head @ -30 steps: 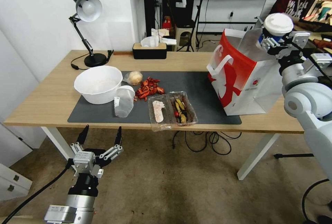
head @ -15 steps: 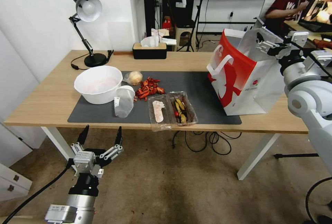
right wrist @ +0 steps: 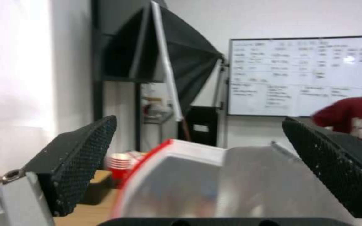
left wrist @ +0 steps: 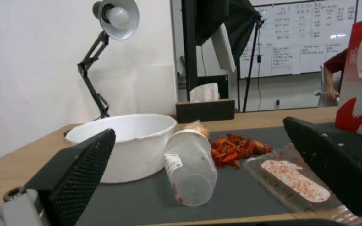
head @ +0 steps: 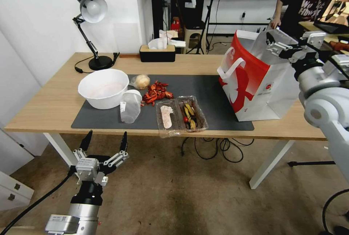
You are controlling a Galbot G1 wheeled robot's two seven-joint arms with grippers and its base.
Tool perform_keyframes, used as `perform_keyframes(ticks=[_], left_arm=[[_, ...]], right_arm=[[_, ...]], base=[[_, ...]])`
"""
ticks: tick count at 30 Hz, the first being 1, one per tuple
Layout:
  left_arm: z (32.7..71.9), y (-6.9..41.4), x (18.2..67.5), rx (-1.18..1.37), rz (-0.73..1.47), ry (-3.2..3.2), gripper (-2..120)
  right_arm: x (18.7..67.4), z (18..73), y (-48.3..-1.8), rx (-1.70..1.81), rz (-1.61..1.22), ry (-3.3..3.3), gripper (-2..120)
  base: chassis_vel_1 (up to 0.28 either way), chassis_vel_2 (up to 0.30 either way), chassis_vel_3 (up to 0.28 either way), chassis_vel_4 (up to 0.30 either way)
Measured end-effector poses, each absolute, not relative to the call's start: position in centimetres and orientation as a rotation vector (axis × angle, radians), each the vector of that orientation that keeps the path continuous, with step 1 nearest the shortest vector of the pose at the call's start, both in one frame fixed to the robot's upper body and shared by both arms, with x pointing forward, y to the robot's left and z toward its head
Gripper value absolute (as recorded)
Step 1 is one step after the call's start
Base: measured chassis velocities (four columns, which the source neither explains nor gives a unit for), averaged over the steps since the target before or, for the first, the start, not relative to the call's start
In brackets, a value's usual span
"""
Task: Pick up the trash from the table and place it into the takeout bag.
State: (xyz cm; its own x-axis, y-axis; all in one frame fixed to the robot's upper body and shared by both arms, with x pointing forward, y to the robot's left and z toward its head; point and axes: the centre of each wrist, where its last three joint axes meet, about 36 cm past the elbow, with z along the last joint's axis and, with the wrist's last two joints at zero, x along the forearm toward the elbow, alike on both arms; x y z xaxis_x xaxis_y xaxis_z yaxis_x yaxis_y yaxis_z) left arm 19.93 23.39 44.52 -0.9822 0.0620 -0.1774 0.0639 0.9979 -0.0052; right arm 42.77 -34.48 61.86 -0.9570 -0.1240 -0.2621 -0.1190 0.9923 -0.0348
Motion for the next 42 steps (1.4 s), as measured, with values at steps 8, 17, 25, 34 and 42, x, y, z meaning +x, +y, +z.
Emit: perform_keyframes(ticks=[8, 17, 25, 34, 42], left_arm=[[44.5, 23.4, 20.0, 0.091, -0.024, 2.961, 100], [44.7, 23.8, 20.0, 0.102, -0.027, 2.956, 100], [44.6, 23.5, 19.9, 0.132, -0.045, 2.972, 100], [44.4, 23.6, 20.0, 0.137, -0.043, 2.974, 100], [44.1, 23.6, 20.2, 0.135, -0.05, 2.974, 100]], right_arm=[[37.7, 59.3, -33.2, -0.345, 0.08, 2.804, 100], [31.2, 53.2, -33.2, -0.285, 0.118, 2.811, 100], [27.9, 45.6, -34.7, -0.134, 0.035, 2.876, 100], [24.9, 38.2, -34.3, -0.066, 0.056, 2.969, 100], [24.2, 37.0, -33.0, -0.085, 0.086, 3.031, 100]], base=[[0.0, 0.0, 0.0, 0.0], [0.0, 0.0, 0.0, 0.0], [0.0, 0.0, 0.0, 0.0], [0.0, 0.0, 0.0, 0.0], [0.0, 0.0, 0.0, 0.0]])
